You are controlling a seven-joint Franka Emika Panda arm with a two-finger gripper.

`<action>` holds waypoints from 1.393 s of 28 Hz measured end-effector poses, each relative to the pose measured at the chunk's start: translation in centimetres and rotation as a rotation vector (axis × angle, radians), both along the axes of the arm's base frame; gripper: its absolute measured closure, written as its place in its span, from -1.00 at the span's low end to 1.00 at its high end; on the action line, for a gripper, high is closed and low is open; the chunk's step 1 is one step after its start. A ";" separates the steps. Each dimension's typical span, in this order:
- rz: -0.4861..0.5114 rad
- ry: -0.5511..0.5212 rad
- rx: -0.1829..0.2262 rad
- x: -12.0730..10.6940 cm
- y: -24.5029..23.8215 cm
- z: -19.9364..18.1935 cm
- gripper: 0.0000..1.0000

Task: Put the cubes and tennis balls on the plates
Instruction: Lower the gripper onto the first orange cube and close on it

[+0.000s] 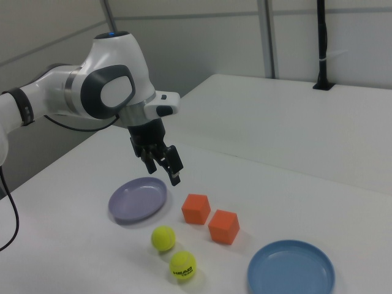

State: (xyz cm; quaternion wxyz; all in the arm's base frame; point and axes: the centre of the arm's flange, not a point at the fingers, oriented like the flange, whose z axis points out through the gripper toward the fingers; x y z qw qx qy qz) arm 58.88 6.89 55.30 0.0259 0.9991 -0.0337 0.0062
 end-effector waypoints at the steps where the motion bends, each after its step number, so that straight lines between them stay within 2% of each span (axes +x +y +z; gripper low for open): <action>1: 0.000 0.000 0.000 0.0 0.0 0.0 -1.00; 10: -0.004 -0.002 0.000 0.2 0.0 -0.3 -1.00; 14: 0.019 -0.012 0.003 1.2 0.1 -1.6 -1.00; 21: 0.144 0.009 0.003 3.8 -0.6 -6.7 -1.00; 26: 0.208 0.057 -0.006 4.8 -1.6 -10.0 -1.00; 34: 0.258 0.044 -0.007 6.3 -3.9 -13.0 -1.00; 39: 0.265 0.040 -0.034 7.4 -5.1 -15.9 -1.00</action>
